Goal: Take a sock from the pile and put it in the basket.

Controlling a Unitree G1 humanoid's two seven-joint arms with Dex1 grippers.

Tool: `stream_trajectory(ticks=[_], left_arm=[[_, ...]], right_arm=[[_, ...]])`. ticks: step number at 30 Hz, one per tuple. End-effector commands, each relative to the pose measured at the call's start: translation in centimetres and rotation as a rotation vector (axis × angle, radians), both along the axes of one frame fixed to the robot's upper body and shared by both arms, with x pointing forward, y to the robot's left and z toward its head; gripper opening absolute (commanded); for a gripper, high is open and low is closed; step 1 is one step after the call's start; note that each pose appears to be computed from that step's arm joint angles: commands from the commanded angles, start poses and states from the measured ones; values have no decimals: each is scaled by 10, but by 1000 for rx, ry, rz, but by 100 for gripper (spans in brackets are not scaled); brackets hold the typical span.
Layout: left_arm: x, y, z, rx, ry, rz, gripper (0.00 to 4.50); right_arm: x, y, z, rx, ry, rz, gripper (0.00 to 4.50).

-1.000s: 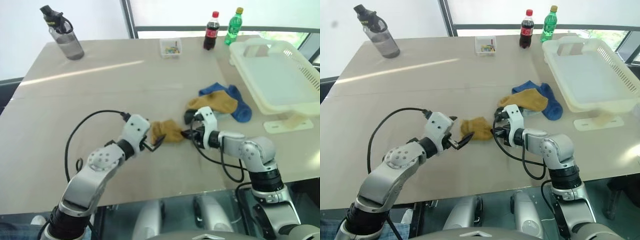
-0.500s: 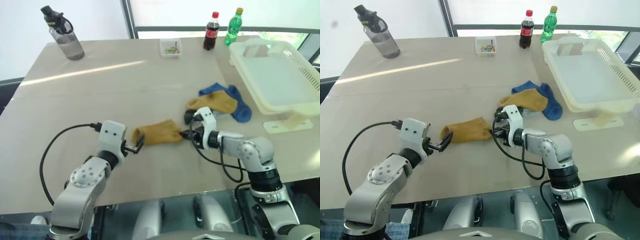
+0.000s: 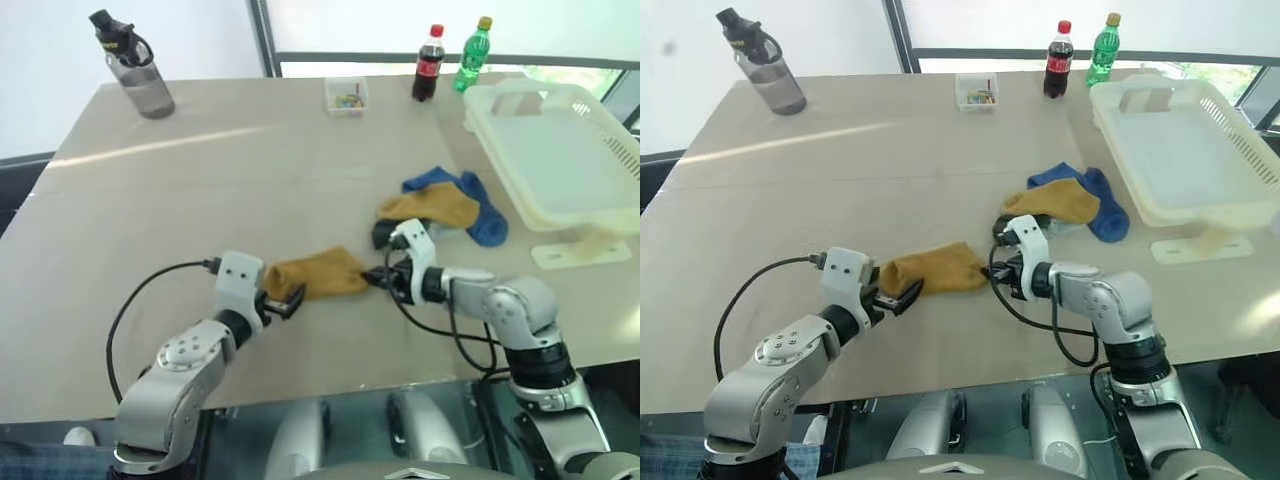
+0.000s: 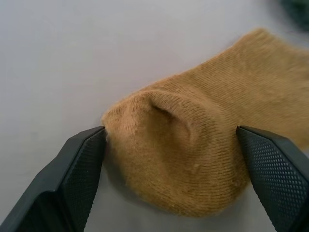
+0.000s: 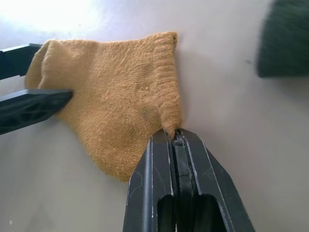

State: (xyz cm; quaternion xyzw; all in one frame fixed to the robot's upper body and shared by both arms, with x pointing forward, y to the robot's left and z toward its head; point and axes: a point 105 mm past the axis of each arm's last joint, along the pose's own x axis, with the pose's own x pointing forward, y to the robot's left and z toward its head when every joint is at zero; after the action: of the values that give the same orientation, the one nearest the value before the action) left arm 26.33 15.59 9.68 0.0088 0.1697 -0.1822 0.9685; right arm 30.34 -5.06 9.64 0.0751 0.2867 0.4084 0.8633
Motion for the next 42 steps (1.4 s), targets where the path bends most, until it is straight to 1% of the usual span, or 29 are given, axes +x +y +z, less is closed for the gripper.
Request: stream_trajectory(ticks=[1, 8, 11, 14, 19, 21, 24, 27, 28, 33, 37, 40, 42], left_arm=[[-9, -24, 17, -71, -39, -124, 450], [-15, -34, 16, -82, -2, -216, 450], [-22, -46, 17, -113, 18, -294, 450], [-23, -48, 17, -119, 23, -314, 450], [-19, -44, 18, -114, 20, -298, 450], [-18, -43, 18, -113, 21, -297, 450], [-18, -43, 17, -113, 24, -300, 450], [-18, -42, 16, -113, 25, -299, 450], [-18, -41, 17, -113, 24, -299, 450], [-15, -37, 24, -120, -4, -293, 450], [-14, -37, 44, -164, -86, -337, 450], [-12, -38, 71, -212, -181, -404, 450], [-12, -37, 83, -225, -219, -448, 450]], right_arm=[[-4, -30, 7, -20, 0, -47, 4], [-12, -78, 12, -95, 15, -103, 4], [-18, -94, 16, -119, 20, -99, 4], [-22, -98, 15, -131, 25, -87, 4], [-19, -94, 15, -119, 19, -100, 4], [-15, -93, 16, -114, -6, -115, 4], [-14, -91, 19, -104, -25, -110, 88], [-15, -90, 22, -92, -23, -102, 230], [-16, -91, 23, -84, -17, -103, 270], [-20, -104, 34, -89, -33, -89, 270], [0, -130, 42, -75, -89, -243, 270], [17, -140, 49, -16, -130, -363, 270], [27, -142, 54, 33, -157, -423, 270]])
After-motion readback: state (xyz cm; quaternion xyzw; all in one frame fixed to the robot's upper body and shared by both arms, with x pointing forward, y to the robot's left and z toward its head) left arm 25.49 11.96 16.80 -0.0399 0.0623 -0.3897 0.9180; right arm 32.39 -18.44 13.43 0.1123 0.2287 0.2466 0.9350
